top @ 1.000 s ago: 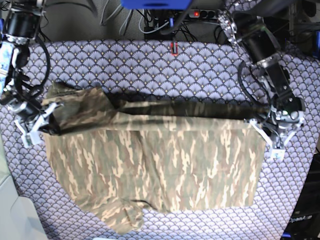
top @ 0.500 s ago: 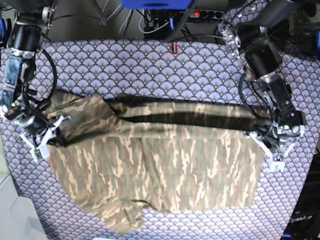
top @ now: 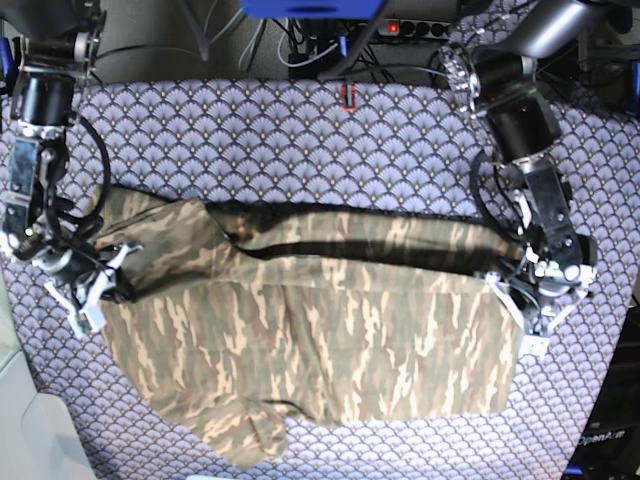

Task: Fold the T-shirt properly
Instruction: 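Lower the folded edge onto the shirt and open both grippers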

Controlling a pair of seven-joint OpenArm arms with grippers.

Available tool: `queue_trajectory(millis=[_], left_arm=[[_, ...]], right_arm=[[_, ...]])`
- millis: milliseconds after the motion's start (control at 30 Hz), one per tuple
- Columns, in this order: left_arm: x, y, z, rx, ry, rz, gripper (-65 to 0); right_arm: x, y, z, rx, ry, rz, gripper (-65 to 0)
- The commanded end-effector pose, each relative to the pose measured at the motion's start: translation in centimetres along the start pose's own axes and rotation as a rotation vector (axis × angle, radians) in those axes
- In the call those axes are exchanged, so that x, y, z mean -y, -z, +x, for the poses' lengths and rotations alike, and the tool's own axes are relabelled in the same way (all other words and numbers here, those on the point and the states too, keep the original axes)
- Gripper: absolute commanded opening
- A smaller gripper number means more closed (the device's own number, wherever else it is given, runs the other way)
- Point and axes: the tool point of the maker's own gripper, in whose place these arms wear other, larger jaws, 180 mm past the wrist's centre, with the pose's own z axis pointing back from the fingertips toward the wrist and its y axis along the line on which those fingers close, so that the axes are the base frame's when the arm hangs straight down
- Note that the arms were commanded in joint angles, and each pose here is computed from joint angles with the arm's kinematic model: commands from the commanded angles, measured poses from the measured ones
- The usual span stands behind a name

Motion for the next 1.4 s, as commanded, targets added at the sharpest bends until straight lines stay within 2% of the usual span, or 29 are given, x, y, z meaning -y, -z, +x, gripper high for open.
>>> queue_trajectory(millis=[0, 433, 700, 867, 1167, 1367], left_arm=[[-1.1, -0.6, 2.6, 0.066, -0.002, 0.025, -65.0], [-1.6, -0.7, 2.7, 0.075, 0.0, 0.035, -65.0], [-2.4, -0.3, 2.9, 0.067, -0.004, 0.039, -65.0], [-2.5, 0.2, 2.0, 0.038, -0.006, 0.03, -65.0], [-2.6, 0.2, 2.1, 0.054, 0.0, 0.031, -65.0], [-2.4, 0.3, 2.2, 0.054, 0.005, 0.029, -65.0]], right_arm=[[0.8, -0.5, 2.7, 0.074, -0.017, -0.013, -65.0], [1.1, 2.0, 2.2, 0.033, -0.017, -0.028, -65.0], [1.5, 2.1, 3.9, 0.061, -0.024, -0.035, -65.0], [1.5, 2.1, 3.9, 0.061, -0.025, -0.036, -65.0], [1.6, 2.9, 2.2, 0.018, 0.017, -0.021, -65.0], [1.8, 2.9, 2.6, 0.024, 0.012, -0.024, -65.0]])
